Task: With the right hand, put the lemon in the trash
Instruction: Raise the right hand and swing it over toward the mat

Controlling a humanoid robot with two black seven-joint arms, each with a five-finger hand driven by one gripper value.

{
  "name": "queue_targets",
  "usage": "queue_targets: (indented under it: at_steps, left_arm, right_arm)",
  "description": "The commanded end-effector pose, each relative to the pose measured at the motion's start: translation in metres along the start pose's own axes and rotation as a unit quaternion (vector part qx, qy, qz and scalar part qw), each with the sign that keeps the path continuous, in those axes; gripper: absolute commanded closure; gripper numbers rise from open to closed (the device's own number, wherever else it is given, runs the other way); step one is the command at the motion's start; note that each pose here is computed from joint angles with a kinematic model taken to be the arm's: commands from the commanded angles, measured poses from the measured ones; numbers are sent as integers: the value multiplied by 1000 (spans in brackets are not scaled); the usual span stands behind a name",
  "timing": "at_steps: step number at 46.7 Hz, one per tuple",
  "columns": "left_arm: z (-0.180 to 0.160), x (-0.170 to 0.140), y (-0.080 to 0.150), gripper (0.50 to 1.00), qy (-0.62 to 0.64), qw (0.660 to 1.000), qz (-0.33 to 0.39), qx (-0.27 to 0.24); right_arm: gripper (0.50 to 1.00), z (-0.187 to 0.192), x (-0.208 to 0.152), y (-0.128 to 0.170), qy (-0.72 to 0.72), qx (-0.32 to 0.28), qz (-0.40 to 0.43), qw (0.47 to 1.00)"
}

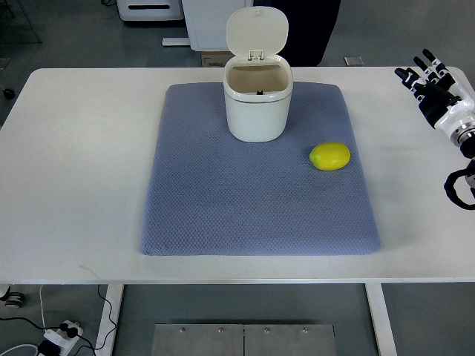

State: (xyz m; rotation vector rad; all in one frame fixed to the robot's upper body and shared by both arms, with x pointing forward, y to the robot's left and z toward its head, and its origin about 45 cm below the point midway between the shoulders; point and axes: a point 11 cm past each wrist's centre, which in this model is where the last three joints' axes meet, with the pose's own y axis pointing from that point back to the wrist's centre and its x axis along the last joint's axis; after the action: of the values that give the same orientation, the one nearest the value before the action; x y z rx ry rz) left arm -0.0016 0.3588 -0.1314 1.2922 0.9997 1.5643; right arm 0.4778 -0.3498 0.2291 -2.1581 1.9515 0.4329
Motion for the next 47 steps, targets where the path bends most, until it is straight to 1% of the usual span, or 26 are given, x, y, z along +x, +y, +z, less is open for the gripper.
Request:
queue_targets:
  at_steps: [1,7,14,21,30,34,41,47]
  left_arm:
    - [0,0,0,500,0,1000,0,0]
    - [0,0,0,500,0,1000,0,0]
    - [0,0,0,500,0,1000,0,0]
    - [0,0,0,500,0,1000,0,0]
    - [0,0,0,500,0,1000,0,0]
    - [0,0,0,500,0,1000,0,0]
    - [0,0,0,500,0,1000,0,0]
    - [0,0,0,500,0,1000,0,0]
  right_arm:
    - [500,-1,2,1,11,-4,-1,1000]
    - [500,-2,13,6,46,-20,0,999]
    - [500,-12,16,6,78,-25,-5,997]
    - [500,-38,18,1,119,-19,-10,993]
    - [500,-57,14,-3,122,-9,-18,992]
    - [500,-60,10,-4,147,-18,-30,988]
    - [500,-77,7,-7,235,-35,-47,970]
    - [500,-83,5,-9,324,-74,-63,941]
